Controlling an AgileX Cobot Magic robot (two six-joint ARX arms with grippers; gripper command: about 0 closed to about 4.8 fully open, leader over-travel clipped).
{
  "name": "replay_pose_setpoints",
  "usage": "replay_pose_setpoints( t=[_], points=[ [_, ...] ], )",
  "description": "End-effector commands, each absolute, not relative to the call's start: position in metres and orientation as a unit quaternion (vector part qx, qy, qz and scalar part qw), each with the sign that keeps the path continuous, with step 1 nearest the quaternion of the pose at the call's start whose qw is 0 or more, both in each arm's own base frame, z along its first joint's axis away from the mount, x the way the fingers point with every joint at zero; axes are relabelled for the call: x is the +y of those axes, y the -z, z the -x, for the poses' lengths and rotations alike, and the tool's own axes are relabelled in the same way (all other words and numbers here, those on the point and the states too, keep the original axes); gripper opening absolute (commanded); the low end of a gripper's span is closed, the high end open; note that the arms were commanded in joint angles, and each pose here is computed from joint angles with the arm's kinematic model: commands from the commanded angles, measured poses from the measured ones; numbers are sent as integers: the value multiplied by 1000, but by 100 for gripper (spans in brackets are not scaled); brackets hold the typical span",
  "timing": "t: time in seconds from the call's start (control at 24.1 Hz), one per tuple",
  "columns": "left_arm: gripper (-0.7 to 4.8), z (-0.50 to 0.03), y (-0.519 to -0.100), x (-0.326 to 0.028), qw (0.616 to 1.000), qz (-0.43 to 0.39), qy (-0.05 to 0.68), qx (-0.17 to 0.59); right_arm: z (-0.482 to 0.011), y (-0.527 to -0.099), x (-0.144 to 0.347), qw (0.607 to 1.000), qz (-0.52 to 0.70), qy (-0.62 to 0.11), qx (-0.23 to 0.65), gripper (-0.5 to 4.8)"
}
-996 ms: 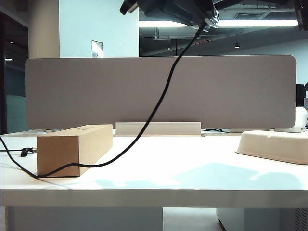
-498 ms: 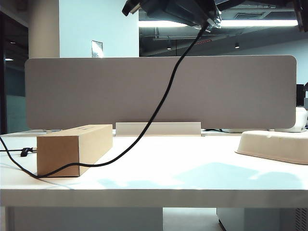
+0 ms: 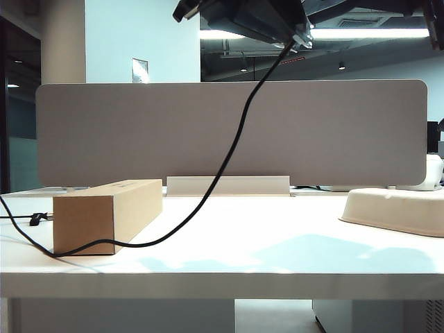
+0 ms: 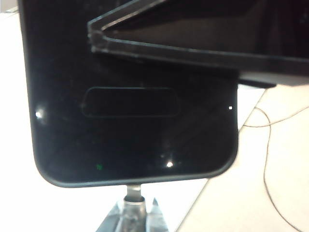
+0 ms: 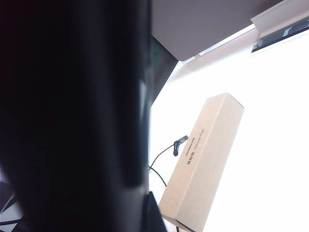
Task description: Pick up the charging cable and the phone, plug the charging cable into the charging port on the phone, and finally place them back on the table.
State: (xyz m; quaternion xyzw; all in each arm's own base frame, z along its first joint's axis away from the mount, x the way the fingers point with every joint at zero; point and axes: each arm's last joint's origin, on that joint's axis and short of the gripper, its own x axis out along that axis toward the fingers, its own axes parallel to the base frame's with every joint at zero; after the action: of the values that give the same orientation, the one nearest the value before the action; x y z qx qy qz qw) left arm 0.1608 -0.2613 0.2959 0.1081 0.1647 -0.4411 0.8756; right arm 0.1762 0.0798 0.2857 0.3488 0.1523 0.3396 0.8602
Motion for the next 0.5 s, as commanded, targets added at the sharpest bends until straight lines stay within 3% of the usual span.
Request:
replay_pose_setpoints(
  t=[0.04,0.5],
  points=[
    [-6,-163,-299,-265,882,-100,437,145,-176,-289,80,860,-343,-349,146,-2],
    [-6,-166,-308,-270,883,-94,439,136,-176,-289,81,860,-343,-349,146,-2]
  ],
)
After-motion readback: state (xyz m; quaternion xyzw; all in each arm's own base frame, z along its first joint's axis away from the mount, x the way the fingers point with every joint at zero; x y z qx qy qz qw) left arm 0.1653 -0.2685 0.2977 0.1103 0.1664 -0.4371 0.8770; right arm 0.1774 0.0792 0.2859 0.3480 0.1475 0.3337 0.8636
